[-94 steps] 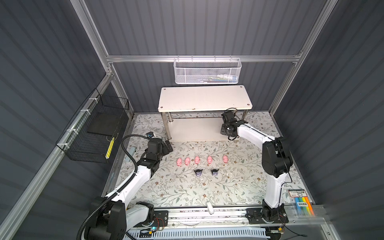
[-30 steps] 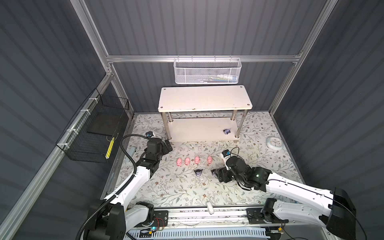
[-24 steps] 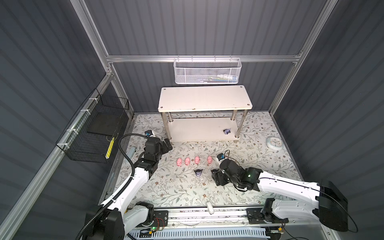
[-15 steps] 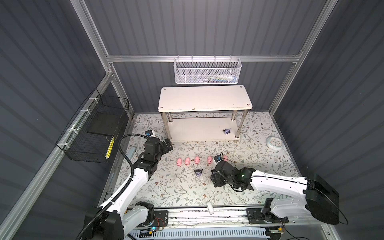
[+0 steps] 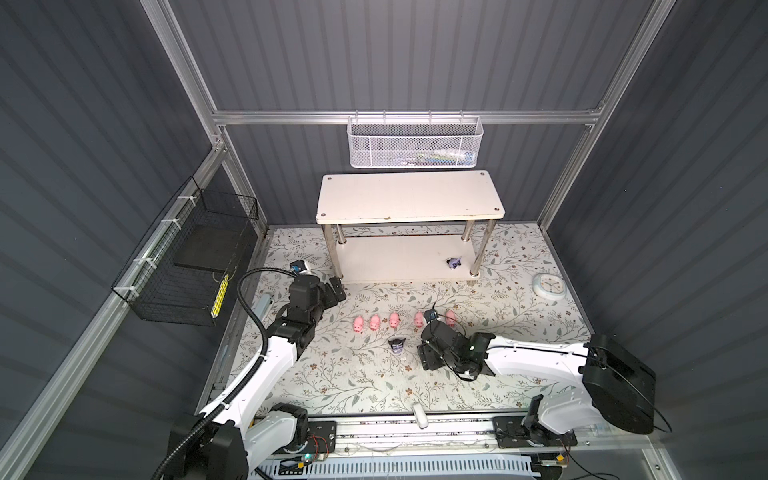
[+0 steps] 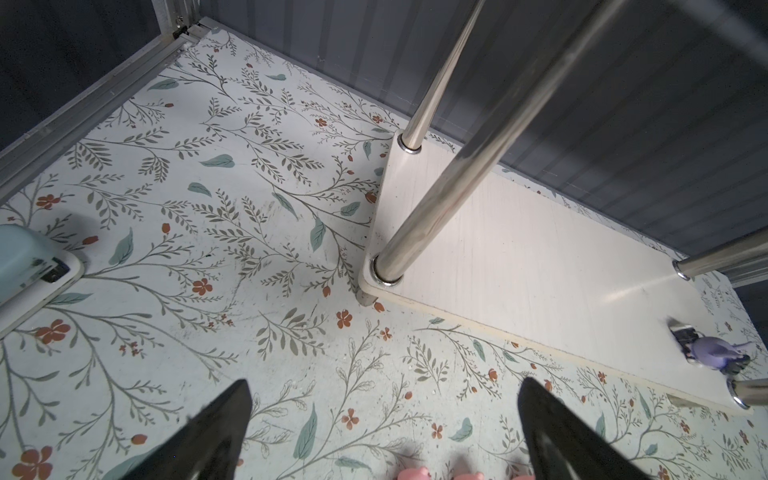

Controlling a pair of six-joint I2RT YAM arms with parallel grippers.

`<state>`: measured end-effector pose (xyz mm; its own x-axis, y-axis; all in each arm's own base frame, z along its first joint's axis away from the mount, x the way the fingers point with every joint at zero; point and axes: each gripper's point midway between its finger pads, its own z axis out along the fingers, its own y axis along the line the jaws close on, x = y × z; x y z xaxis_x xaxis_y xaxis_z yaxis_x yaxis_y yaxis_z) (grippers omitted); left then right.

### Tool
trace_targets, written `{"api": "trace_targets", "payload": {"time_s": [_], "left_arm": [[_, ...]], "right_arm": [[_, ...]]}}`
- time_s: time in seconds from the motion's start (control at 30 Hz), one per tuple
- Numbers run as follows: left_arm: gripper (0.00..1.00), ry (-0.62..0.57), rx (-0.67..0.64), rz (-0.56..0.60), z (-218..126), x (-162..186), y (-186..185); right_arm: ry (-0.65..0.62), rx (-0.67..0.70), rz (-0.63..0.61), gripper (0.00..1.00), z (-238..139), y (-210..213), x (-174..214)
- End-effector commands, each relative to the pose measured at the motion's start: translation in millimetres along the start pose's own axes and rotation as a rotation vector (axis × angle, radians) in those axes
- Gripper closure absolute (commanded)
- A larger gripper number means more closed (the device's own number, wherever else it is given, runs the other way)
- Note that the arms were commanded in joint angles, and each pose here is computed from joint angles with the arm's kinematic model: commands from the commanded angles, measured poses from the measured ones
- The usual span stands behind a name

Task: Place and organize the plastic toys onto the shelf
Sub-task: 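Move the right gripper down over the black bow-tie toy nearest the pigs, then lower the right gripper and close it on the black bow-tie toy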

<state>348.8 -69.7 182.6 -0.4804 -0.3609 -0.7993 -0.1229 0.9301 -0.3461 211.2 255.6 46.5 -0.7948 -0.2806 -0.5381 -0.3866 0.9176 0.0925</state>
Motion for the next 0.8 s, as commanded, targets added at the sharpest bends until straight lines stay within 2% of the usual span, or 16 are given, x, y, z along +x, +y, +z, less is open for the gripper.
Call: {"api": "trace_targets", "payload": {"time_s": [0.0, 0.77], "left_arm": [[0.00, 0.006, 0.001, -0.006, 0.0, -0.1, -2.2], [0.00, 0.007, -0.012, -0.005, 0.4, 2.0, 1.1]], "right_arm": [[-0.035, 0.006, 0.019, 0.25, 0.1, 3.8, -12.6], [-0.028, 0.036, 0.030, 0.50, 9.6, 0.1, -8.5]]}}
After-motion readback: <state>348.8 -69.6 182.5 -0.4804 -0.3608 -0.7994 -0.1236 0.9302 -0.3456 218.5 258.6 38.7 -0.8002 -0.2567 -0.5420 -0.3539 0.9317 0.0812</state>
